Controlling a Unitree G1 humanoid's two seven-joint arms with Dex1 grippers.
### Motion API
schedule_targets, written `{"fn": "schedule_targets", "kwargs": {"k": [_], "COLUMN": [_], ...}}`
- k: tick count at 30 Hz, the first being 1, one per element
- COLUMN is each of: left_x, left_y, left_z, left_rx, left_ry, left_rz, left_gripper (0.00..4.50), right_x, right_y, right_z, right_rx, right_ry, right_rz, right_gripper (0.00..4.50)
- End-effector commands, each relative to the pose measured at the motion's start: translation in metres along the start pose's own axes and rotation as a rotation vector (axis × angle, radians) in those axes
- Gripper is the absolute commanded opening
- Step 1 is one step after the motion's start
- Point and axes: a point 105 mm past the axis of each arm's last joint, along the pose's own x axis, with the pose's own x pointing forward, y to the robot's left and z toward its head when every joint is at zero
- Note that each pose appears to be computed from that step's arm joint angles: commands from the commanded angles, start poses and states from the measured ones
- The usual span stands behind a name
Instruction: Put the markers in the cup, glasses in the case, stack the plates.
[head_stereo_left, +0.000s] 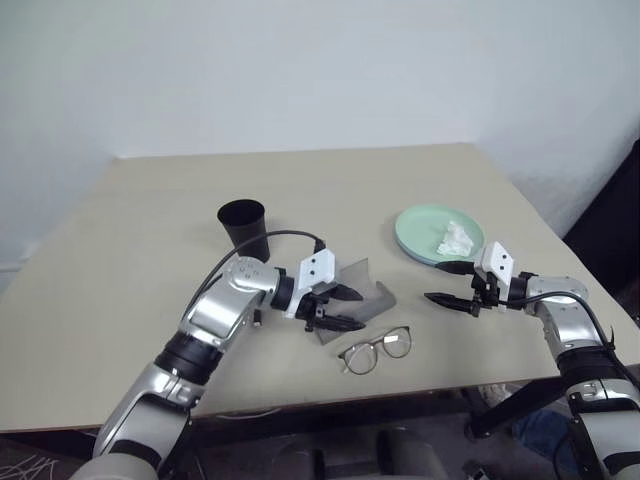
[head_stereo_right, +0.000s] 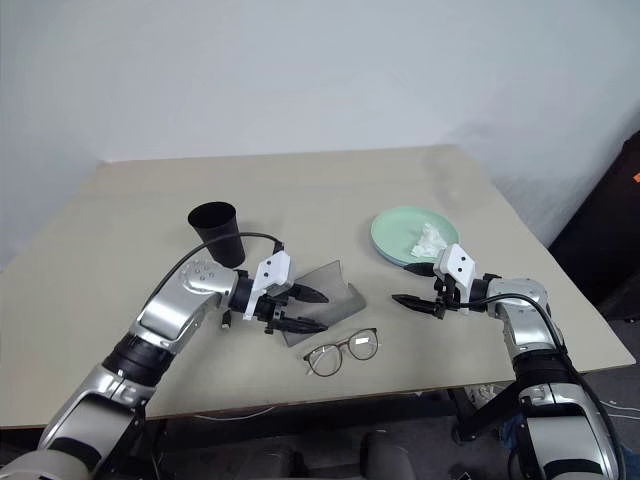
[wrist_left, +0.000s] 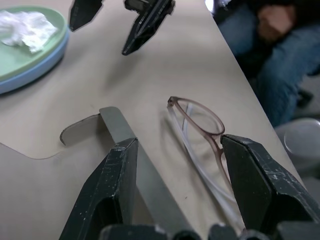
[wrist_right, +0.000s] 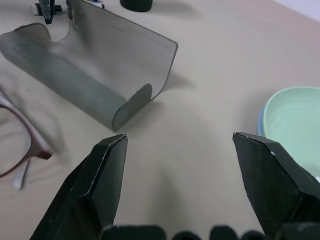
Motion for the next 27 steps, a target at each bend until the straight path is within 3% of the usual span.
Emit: {"fn": "schedule_targets", "kwargs": {"k": [1,10,20,27], "left_x": [0.007,0.026,0.037,0.046], "left_y": [-0.004,-0.007,-0.011,-0.01], "left_z": [0.008,0.013,-0.001,-0.001], "left_rx": [0.011,0.01,-0.013,-0.091], "left_ry": [0.028,0.102,0.21,0.205], "left_rz": [-0.087,-0.193,-0.229,-0.221], "left_gripper": [2.77,2.77,2.77,2.77], "right_x": [-0.003,-0.004,-0.005,-0.004], "right_y": [-0.007,-0.006,-0.005,-0.005], "right_z": [0.007,0.003,0.0,-0.002], "right_rx": [-0.034,-0.033,-0.031,-0.033], "right_ry": [-0.033,-0.038,-0.037,-0.033], "right_rz": [-0.05,-0.091,-0.123,-0.135], "right_gripper": [3.64,3.64,3.64,3.64]}}
